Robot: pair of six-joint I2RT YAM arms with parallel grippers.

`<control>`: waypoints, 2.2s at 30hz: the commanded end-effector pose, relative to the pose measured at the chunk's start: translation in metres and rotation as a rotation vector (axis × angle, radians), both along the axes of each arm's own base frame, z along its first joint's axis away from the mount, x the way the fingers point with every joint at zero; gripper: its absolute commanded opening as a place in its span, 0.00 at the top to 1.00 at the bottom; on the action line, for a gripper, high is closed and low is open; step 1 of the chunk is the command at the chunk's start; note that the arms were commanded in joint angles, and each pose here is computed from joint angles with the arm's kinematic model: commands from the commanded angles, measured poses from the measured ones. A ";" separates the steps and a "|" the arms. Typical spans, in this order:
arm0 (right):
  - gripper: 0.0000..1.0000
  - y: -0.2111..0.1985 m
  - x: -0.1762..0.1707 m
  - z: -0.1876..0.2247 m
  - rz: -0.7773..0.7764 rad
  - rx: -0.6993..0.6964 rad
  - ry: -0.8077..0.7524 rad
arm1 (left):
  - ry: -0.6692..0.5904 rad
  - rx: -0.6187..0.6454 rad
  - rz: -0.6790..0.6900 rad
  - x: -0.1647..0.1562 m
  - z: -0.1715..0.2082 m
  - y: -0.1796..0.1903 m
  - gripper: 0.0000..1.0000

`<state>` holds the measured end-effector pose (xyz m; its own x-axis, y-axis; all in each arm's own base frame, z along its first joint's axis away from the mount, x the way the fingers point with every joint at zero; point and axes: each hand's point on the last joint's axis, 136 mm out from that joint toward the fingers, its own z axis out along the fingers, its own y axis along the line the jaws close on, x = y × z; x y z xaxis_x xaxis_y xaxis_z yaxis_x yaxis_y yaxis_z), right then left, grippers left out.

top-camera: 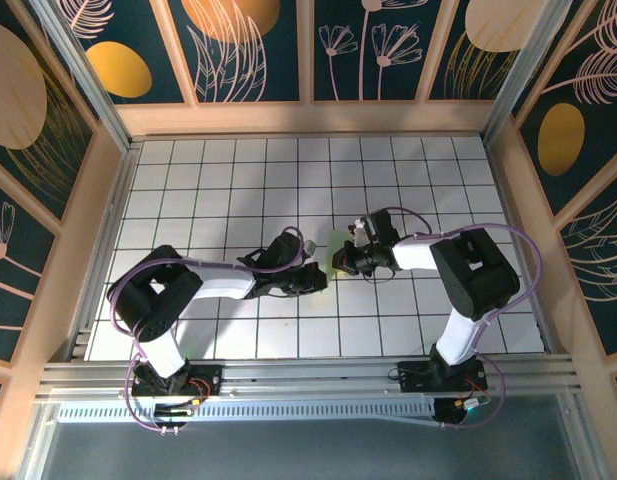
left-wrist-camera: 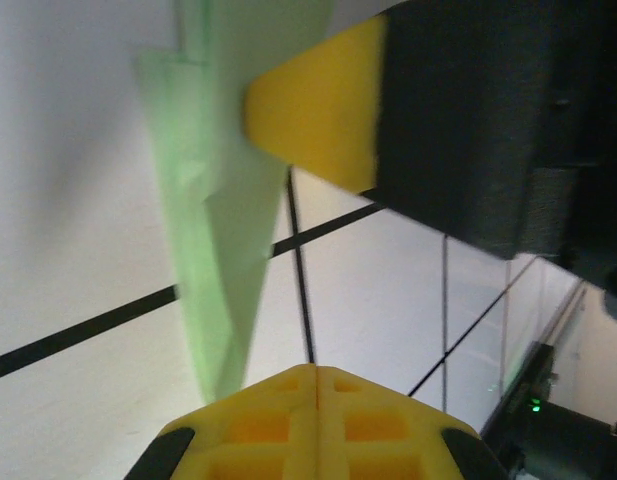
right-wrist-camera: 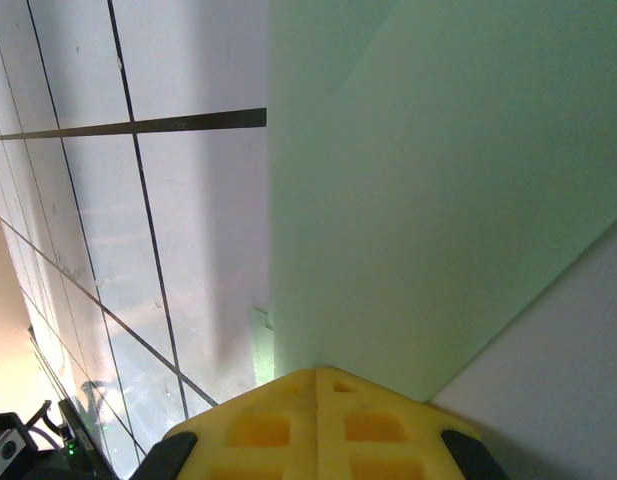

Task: Fold a paper plane with a square sheet of paper (fold left side to right side)
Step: Fold the wing for the fifth time at the center of the table.

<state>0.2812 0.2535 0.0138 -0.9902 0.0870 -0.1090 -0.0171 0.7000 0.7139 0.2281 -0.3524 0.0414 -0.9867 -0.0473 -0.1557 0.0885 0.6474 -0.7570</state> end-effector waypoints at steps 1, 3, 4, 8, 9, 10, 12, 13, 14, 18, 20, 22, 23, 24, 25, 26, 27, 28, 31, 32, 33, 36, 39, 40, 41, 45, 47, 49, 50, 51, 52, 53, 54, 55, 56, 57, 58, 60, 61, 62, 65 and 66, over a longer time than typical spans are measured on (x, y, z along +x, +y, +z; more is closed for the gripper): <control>1.00 -0.032 -0.028 -0.054 -0.027 -0.195 0.124 | 0.000 -0.040 0.011 0.007 0.006 -0.006 1.00; 1.00 -0.033 -0.028 -0.054 -0.028 -0.197 0.124 | -0.007 -0.029 0.025 0.011 0.004 -0.005 1.00; 1.00 -0.033 -0.028 -0.055 -0.027 -0.198 0.124 | -0.008 -0.027 0.025 0.012 0.005 -0.006 1.00; 1.00 -0.033 -0.028 -0.055 -0.027 -0.202 0.123 | -0.001 -0.020 0.012 0.013 0.001 -0.008 1.00; 1.00 -0.034 -0.028 -0.055 -0.026 -0.205 0.122 | 0.001 -0.016 0.010 0.013 -0.001 -0.008 1.00; 1.00 -0.034 -0.029 -0.055 -0.026 -0.207 0.123 | 0.004 -0.015 0.007 0.012 -0.003 -0.008 1.00; 1.00 -0.034 -0.028 -0.055 -0.027 -0.210 0.121 | 0.009 -0.014 0.005 0.012 -0.005 -0.008 1.00; 1.00 -0.034 -0.028 -0.056 -0.027 -0.210 0.122 | 0.010 -0.013 0.005 0.012 -0.006 -0.008 1.00; 1.00 -0.035 -0.029 -0.056 -0.028 -0.211 0.123 | 0.015 -0.012 0.003 0.010 -0.008 -0.008 1.00; 1.00 -0.035 -0.029 -0.056 -0.028 -0.215 0.122 | 0.026 -0.013 0.000 0.009 -0.012 -0.008 1.00; 1.00 -0.036 -0.029 -0.057 -0.027 -0.218 0.124 | 0.030 -0.015 0.000 0.008 -0.013 -0.008 1.00; 1.00 -0.036 -0.029 -0.057 -0.028 -0.220 0.122 | 0.034 -0.013 -0.002 0.007 -0.015 -0.007 1.00; 1.00 -0.036 -0.028 -0.057 -0.028 -0.219 0.121 | 0.038 -0.013 -0.002 0.006 -0.016 -0.007 1.00; 1.00 -0.036 -0.029 -0.057 -0.029 -0.221 0.123 | 0.038 -0.010 -0.001 0.006 -0.017 -0.006 1.00; 1.00 -0.036 -0.029 -0.058 -0.027 -0.221 0.124 | 0.038 -0.010 0.000 0.005 -0.017 -0.005 1.00; 1.00 -0.036 -0.029 -0.057 -0.028 -0.221 0.123 | 0.040 -0.009 0.000 0.005 -0.018 -0.005 1.00; 1.00 -0.036 -0.029 -0.058 -0.027 -0.222 0.123 | 0.042 -0.010 0.001 0.005 -0.018 -0.005 1.00; 1.00 -0.037 -0.029 -0.058 -0.028 -0.224 0.122 | 0.043 -0.009 0.001 0.004 -0.018 -0.005 1.00; 1.00 -0.037 -0.029 -0.058 -0.027 -0.226 0.123 | 0.047 -0.008 0.001 0.003 -0.020 -0.004 1.00; 1.00 -0.037 -0.029 -0.058 -0.028 -0.226 0.122 | 0.047 -0.008 0.001 0.003 -0.020 -0.004 1.00; 1.00 -0.037 -0.029 -0.059 -0.028 -0.229 0.125 | 0.049 -0.006 0.001 0.003 -0.021 -0.004 1.00; 1.00 -0.037 -0.029 -0.059 -0.027 -0.230 0.123 | 0.052 0.005 0.004 0.003 -0.024 -0.002 1.00; 1.00 -0.038 -0.029 -0.059 -0.027 -0.231 0.123 | 0.054 0.011 0.005 0.002 -0.025 -0.001 1.00; 1.00 -0.038 -0.029 -0.059 -0.026 -0.233 0.124 | 0.054 0.012 0.005 0.002 -0.026 -0.001 1.00; 1.00 -0.038 -0.028 -0.059 -0.027 -0.233 0.123 | 0.057 0.013 0.005 0.001 -0.027 0.000 1.00; 1.00 -0.038 -0.029 -0.059 -0.025 -0.234 0.125 | 0.061 0.013 0.002 0.000 -0.028 0.000 1.00; 1.00 -0.038 -0.029 -0.059 -0.025 -0.234 0.124 | 0.061 0.004 0.003 0.001 -0.027 -0.001 1.00; 1.00 -0.038 -0.029 -0.060 -0.026 -0.234 0.126 | 0.066 0.003 0.002 0.000 -0.029 -0.001 1.00; 1.00 -0.038 -0.028 -0.059 -0.025 -0.234 0.123 | 0.067 0.002 0.002 0.000 -0.029 -0.001 1.00; 1.00 -0.038 -0.029 -0.059 -0.024 -0.235 0.123 | 0.066 0.000 0.002 0.000 -0.029 -0.002 1.00; 1.00 -0.038 -0.029 -0.060 -0.024 -0.237 0.124 | 0.066 -0.002 0.001 0.000 -0.028 -0.002 1.00; 1.00 -0.038 -0.029 -0.060 -0.026 -0.238 0.126 | 0.069 -0.002 0.001 0.000 -0.029 -0.002 1.00; 1.00 -0.038 -0.029 -0.060 -0.025 -0.238 0.125 | 0.067 -0.004 0.002 0.001 -0.028 -0.002 1.00; 1.00 -0.038 -0.028 -0.060 -0.024 -0.237 0.123 | 0.067 -0.003 0.001 0.000 -0.028 -0.003 1.00; 1.00 -0.038 -0.029 -0.060 -0.024 -0.239 0.127 | 0.069 -0.004 -0.001 0.000 -0.028 -0.003 1.00; 1.00 -0.038 -0.029 -0.060 -0.025 -0.239 0.125 | 0.070 -0.001 -0.001 0.000 -0.029 -0.002 1.00; 1.00 -0.039 -0.029 -0.060 -0.026 -0.239 0.125 | 0.070 -0.002 0.000 0.000 -0.029 -0.002 1.00; 1.00 -0.039 -0.029 -0.061 -0.025 -0.243 0.127 | 0.071 0.000 -0.005 -0.001 -0.029 -0.003 1.00; 1.00 -0.039 -0.029 -0.061 -0.024 -0.243 0.127 | 0.072 0.005 -0.004 -0.001 -0.031 -0.002 1.00; 1.00 -0.039 -0.029 -0.061 -0.023 -0.244 0.127 | 0.072 0.011 -0.004 -0.002 -0.031 -0.002 1.00; 1.00 -0.039 -0.028 -0.062 -0.023 -0.247 0.126 | 0.072 0.027 -0.010 -0.004 -0.033 0.000 1.00; 1.00 -0.039 -0.029 -0.062 -0.022 -0.249 0.128 | 0.073 0.031 -0.012 -0.004 -0.034 0.000 1.00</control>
